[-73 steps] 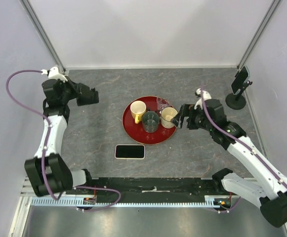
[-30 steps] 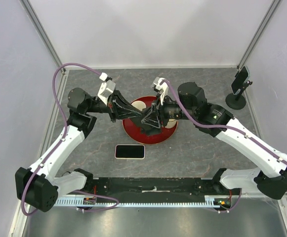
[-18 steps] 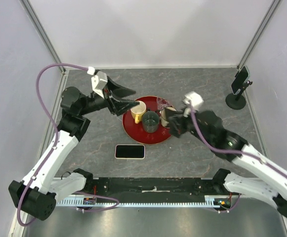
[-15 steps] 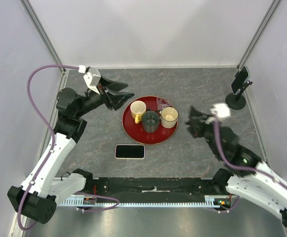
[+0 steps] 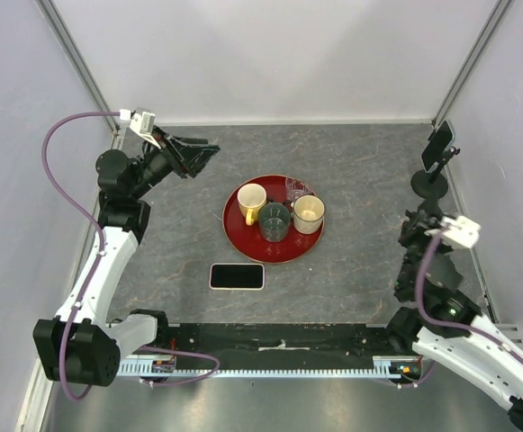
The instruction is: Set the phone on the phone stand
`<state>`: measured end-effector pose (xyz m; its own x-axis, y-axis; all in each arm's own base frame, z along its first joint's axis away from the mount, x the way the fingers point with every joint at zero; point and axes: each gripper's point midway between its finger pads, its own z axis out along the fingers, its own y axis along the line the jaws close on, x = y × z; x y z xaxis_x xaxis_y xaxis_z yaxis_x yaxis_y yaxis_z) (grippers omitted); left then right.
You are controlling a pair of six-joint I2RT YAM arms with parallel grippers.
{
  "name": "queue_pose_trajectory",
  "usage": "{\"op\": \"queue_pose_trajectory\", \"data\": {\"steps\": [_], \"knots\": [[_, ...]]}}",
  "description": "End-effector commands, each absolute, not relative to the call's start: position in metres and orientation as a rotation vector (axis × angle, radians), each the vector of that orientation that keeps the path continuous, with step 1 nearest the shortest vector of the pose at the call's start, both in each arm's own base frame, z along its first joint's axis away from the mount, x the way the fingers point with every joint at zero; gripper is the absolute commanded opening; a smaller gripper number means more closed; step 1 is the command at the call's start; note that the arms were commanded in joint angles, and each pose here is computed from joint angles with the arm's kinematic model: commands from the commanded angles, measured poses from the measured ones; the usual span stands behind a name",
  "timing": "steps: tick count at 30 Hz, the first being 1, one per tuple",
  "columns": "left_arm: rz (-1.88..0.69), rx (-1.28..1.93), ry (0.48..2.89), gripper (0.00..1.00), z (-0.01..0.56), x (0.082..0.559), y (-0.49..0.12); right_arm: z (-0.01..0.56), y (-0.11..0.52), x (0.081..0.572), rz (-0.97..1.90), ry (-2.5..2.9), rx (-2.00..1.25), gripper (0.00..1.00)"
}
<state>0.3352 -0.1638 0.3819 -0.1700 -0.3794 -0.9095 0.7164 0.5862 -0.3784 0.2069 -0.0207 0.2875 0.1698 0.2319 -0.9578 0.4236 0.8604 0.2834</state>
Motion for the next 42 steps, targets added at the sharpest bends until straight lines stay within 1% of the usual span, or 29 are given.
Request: {"op": "queue_pose_trajectory", "data": {"steps": [1,2,3,4,5,8,9,10,11,12,13,14,15,16,18,19,20,21,22,23,25,27,28,30,34,40,41,42], "knots": [[-1.029,0.351,1.358,0.61,0.404,0.321,-0.166,0.295,0.001,0.242,-0.19,1.43,0.455,0.0],[-1.025,0.354,1.356,0.61,0.404,0.32,-0.166,0.289,0.006,0.256,-0.191,1.451,0.418,0.0],[-1.022,0.354,1.356,0.61,0.404,0.321,-0.166,0.291,0.026,0.273,-0.055,1.458,0.338,0.0],[-1.024,0.354,1.359,0.61,0.403,0.322,-0.166,0.292,0.001,0.284,-0.093,1.451,0.386,0.0],[-1.026,0.356,1.361,0.61,0.402,0.322,-0.167,0.28,0.001,0.298,-0.085,1.502,0.36,0.0],[-1.025,0.36,1.357,0.61,0.404,0.321,-0.166,0.275,-0.015,0.323,0.032,1.522,0.318,0.0],[-1.028,0.366,1.35,0.61,0.406,0.319,-0.167,0.273,-0.017,0.327,0.079,1.509,0.314,0.0],[-1.032,0.368,1.348,0.61,0.407,0.318,-0.167,0.259,-0.035,0.33,0.112,1.526,0.322,0.0],[-1.03,0.37,1.344,0.61,0.408,0.317,-0.167,0.265,-0.039,0.334,0.157,1.491,0.309,0.0],[-1.038,0.371,1.343,0.61,0.409,0.315,-0.168,0.264,-0.046,0.335,0.19,1.482,0.316,0.0],[-1.043,0.373,1.338,0.61,0.41,0.314,-0.168,0.249,-0.057,0.335,0.277,1.499,0.356,0.0],[-1.045,0.379,1.327,0.61,0.412,0.313,-0.168,0.263,-0.065,0.336,0.293,1.421,0.333,0.0],[-1.051,0.385,1.325,0.61,0.412,0.311,-0.169,0.261,-0.07,0.335,0.32,1.403,0.334,0.0],[-1.053,0.386,1.319,0.6,0.414,0.31,-0.169,0.246,-0.088,0.333,0.319,1.407,0.389,0.0],[-1.053,0.387,1.316,0.6,0.415,0.309,-0.169,0.252,-0.095,0.331,0.296,1.355,0.339,0.01],[-1.053,0.386,1.315,0.6,0.414,0.309,-0.169,0.234,-0.1,0.329,0.289,1.369,0.355,0.01],[-1.054,0.386,1.314,0.6,0.415,0.309,-0.169,0.245,-0.098,0.327,0.272,1.307,0.293,0.01],[-1.056,0.388,1.311,0.6,0.415,0.308,-0.169,0.242,-0.097,0.326,0.274,1.297,0.275,0.02],[-1.06,0.387,1.313,0.6,0.414,0.309,-0.17,0.226,-0.097,0.326,0.289,1.319,0.278,0.01],[-1.065,0.38,1.32,0.6,0.412,0.311,-0.17,0.232,-0.095,0.326,0.284,1.291,0.234,0.0],[-1.084,0.379,1.321,0.6,0.411,0.312,-0.171,0.215,-0.097,0.329,0.313,1.332,0.227,0.0],[-1.108,0.379,1.319,0.59,0.41,0.312,-0.172,0.214,-0.098,0.33,0.339,1.322,0.209,0.0],[-1.117,0.379,1.314,0.59,0.411,0.311,-0.173,0.201,-0.104,0.33,0.348,1.336,0.247,0.0],[-1.138,0.372,1.313,0.59,0.411,0.31,-0.172,0.205,-0.109,0.332,0.344,1.305,0.236,0.0],[-1.143,0.37,1.304,0.59,0.412,0.311,-0.171,0.178,-0.13,0.335,0.318,1.357,0.311,0.0],[-1.178,0.346,1.303,0.58,0.41,0.313,-0.167,0.176,-0.152,0.341,0.259,1.355,0.357,0.0],[-1.187,0.341,1.299,0.58,0.411,0.314,-0.167,0.164,-0.159,0.343,0.258,1.396,0.422,0.0],[-1.19,0.341,1.296,0.58,0.411,0.314,-0.166,0.164,-0.164,0.346,0.244,1.405,0.428,0.0]]}}
